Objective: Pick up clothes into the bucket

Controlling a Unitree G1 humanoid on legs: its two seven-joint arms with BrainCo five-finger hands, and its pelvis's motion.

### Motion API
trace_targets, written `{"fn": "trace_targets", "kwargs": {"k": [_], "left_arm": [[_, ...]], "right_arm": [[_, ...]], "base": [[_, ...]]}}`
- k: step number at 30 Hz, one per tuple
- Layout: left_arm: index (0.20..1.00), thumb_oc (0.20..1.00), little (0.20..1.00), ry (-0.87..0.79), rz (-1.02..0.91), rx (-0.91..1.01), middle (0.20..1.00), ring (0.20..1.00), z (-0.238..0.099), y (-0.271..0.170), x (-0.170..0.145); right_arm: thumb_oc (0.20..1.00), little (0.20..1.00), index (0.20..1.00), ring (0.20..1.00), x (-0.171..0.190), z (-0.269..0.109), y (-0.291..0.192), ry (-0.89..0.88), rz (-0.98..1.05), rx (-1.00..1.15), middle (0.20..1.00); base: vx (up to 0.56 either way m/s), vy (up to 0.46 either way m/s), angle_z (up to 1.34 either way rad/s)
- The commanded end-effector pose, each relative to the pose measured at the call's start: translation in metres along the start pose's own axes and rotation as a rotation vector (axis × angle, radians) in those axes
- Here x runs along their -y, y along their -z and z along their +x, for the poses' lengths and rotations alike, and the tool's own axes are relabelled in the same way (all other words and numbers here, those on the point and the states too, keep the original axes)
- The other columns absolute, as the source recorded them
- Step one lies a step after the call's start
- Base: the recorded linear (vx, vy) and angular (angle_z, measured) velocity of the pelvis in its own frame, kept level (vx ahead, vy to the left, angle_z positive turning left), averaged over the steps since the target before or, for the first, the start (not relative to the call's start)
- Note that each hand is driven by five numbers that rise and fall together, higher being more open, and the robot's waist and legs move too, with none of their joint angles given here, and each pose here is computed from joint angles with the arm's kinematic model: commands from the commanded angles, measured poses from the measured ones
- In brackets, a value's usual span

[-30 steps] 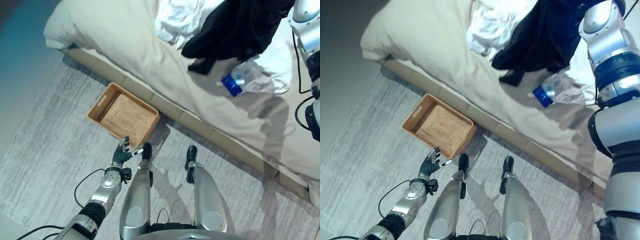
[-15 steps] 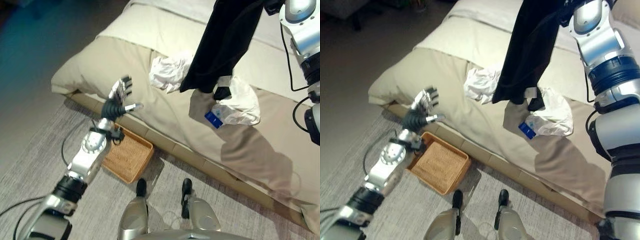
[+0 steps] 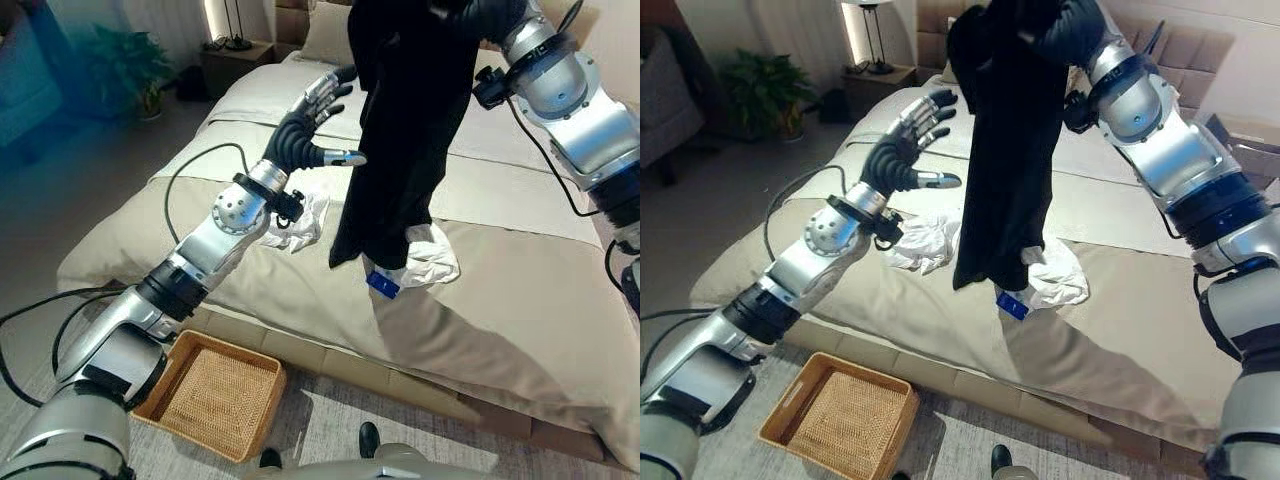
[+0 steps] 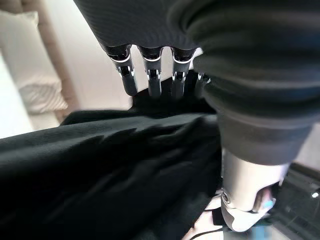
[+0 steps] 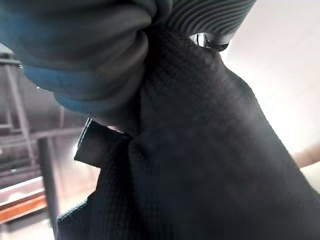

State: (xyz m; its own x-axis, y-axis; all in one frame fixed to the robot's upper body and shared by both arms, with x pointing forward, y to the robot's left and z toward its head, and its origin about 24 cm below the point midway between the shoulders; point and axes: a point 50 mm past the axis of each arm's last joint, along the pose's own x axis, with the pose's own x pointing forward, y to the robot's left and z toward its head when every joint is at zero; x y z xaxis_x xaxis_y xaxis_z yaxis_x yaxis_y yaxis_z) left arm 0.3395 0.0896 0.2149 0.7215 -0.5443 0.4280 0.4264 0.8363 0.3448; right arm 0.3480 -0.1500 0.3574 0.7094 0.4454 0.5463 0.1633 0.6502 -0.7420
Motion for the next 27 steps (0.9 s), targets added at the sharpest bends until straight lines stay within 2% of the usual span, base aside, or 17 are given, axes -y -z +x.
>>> {"fn": "trace_targets", "kwargs": {"k": [1, 7, 11, 16, 19, 21, 22, 24, 27], "left_arm": [[1.000, 1.000, 1.000, -0.024, -0.003, -0.014, 1.000, 1.000, 0.010, 0.001, -0.010], [1.000, 1.000, 1.000, 0.003, 0.018, -0.072, 1.000, 1.000, 0.016, 0.013, 0.000], [1.000, 1.000, 1.000, -0.049, 0.050, -0.094, 1.000, 1.000, 0.018, 0.021, 0.001], [1.000, 1.000, 1.000, -0.080, -0.043, -0.110, 1.000, 1.000, 0.022, 0.028, 0.011], [1.000, 1.000, 1.000, 0.133, -0.273, -0.086, 1.000, 1.000, 0.020, 0.010, 0.026], [1.000, 1.000, 1.000, 0.256, -0.309, -0.136, 1.000, 1.000, 0.013, 0.005, 0.021], [1.000, 1.000, 1.000, 0.256, -0.309, -0.136, 1.000, 1.000, 0.013, 0.005, 0.021], [1.000, 1.000, 1.000, 0.383, -0.426, -0.241, 1.000, 1.000, -0.003, 0.007, 0.019], [1.000, 1.000, 1.000, 0.429, -0.489, -0.288, 1.000, 1.000, -0.018, 0.012, 0.016]], "right_arm": [[0.200, 0.200, 0.200, 0.200, 0.014, -0.002, -0.016, 0.032, 0.049, 0.092, 0.200], [0.200, 0.200, 0.200, 0.200, 0.004, -0.013, -0.043, -0.034, 0.108, 0.233, 0.200], [0.200, 0.200, 0.200, 0.200, 0.002, -0.019, -0.057, -0.045, 0.146, 0.308, 0.200], [0.200, 0.200, 0.200, 0.200, -0.008, -0.025, -0.070, -0.079, 0.226, 0.379, 0.200], [0.200, 0.200, 0.200, 0.200, -0.015, -0.027, -0.068, -0.114, 0.276, 0.363, 0.200], [0.200, 0.200, 0.200, 0.200, -0.017, -0.026, -0.064, -0.131, 0.281, 0.342, 0.200], [0.200, 0.200, 0.200, 0.200, -0.017, -0.026, -0.064, -0.131, 0.281, 0.342, 0.200], [0.200, 0.200, 0.200, 0.200, -0.024, -0.022, -0.059, -0.170, 0.291, 0.315, 0.200], [0.200, 0.200, 0.200, 0.200, -0.026, -0.019, -0.054, -0.184, 0.294, 0.293, 0.200]], "base": [[0.00, 0.000, 0.00], [0.00, 0.001, 0.01], [0.00, 0.000, 0.00], [0.00, 0.000, 0.00], [0.00, 0.000, 0.00], [0.01, 0.003, -0.02], [0.02, 0.003, -0.03], [0.00, 0.000, 0.00], [0.00, 0.000, 0.00]]}}
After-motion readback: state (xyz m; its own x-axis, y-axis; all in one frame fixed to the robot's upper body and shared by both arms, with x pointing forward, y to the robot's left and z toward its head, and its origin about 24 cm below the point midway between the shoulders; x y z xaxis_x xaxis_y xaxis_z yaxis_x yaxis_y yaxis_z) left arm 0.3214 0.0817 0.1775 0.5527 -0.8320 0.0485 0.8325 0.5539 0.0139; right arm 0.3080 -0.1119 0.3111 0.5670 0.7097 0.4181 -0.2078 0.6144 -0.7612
